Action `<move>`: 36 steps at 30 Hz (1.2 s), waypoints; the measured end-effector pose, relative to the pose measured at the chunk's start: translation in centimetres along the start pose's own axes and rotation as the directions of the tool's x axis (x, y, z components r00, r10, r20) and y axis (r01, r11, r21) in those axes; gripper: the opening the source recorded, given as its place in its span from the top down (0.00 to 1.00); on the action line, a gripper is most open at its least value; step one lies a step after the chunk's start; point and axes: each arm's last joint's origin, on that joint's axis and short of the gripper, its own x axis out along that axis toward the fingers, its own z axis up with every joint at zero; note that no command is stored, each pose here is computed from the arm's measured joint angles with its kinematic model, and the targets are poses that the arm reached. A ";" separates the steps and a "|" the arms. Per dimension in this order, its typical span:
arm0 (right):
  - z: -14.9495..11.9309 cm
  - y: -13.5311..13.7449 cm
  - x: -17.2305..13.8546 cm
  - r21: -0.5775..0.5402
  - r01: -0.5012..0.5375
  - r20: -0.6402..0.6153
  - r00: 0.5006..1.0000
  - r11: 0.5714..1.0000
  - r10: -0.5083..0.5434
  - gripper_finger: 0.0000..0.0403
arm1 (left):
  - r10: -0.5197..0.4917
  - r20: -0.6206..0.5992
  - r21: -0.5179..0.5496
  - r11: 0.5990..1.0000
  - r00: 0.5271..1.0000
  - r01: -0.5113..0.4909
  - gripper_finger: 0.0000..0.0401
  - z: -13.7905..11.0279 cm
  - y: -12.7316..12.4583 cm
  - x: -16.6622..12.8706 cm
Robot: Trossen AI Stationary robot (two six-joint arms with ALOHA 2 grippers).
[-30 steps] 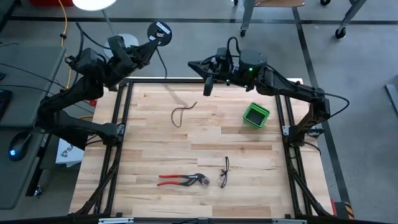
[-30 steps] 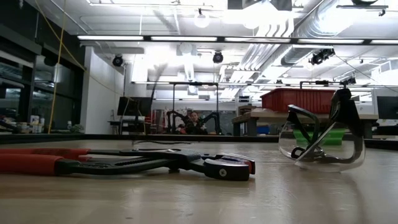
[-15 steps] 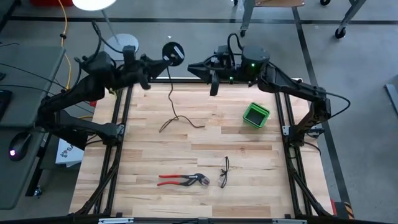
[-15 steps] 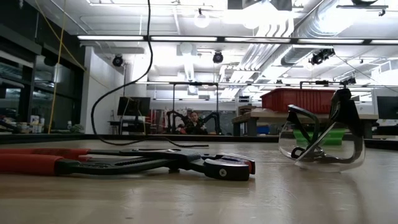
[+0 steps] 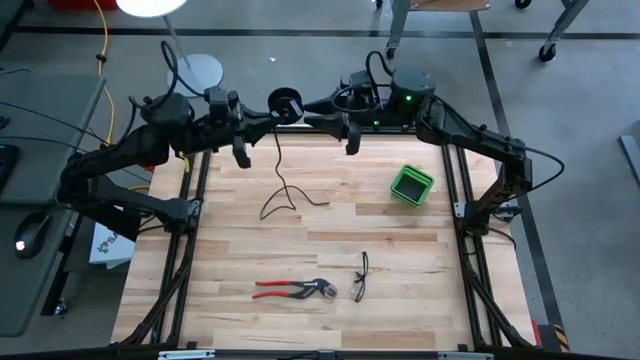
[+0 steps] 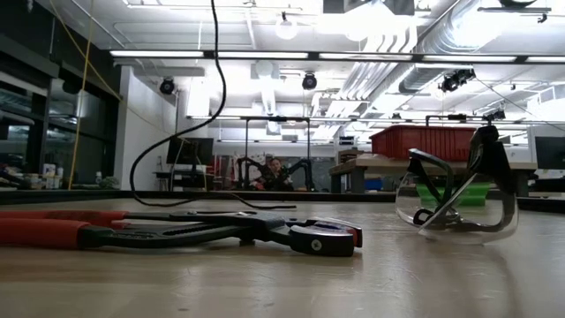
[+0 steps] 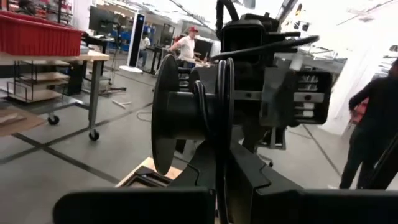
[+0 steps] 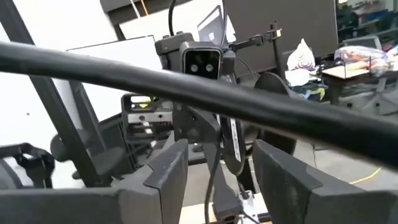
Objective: Coil cords
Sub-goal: Coil the black wire onto the black spool
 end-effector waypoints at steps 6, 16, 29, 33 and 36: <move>-0.3 -0.1 0.0 -0.046 0.013 -0.028 1.000 0.999 -0.014 0.57 | -0.015 -0.015 0.028 0.999 1.000 0.015 0.99 -0.3 -0.1 0.3; -0.7 -0.1 0.0 -0.057 0.024 -0.064 0.998 0.998 -0.028 0.67 | -0.033 -0.044 0.046 0.998 0.998 0.035 0.99 -0.9 -0.2 1.3; -0.5 0.0 -0.3 -0.060 0.034 -0.061 0.997 0.998 -0.037 1.00 | -0.013 -0.063 0.023 1.000 0.998 0.014 0.86 -1.1 -0.1 1.4; -0.1 0.1 -0.9 -0.081 0.046 -0.061 0.997 0.996 -0.051 1.00 | -0.004 -0.120 -0.011 1.000 0.993 0.003 0.73 -1.5 0.1 1.0; 0.2 0.0 -1.5 -0.084 0.063 -0.065 0.996 0.994 -0.069 1.00 | 0.006 -0.159 -0.019 1.000 0.987 -0.009 0.66 -1.6 0.2 0.2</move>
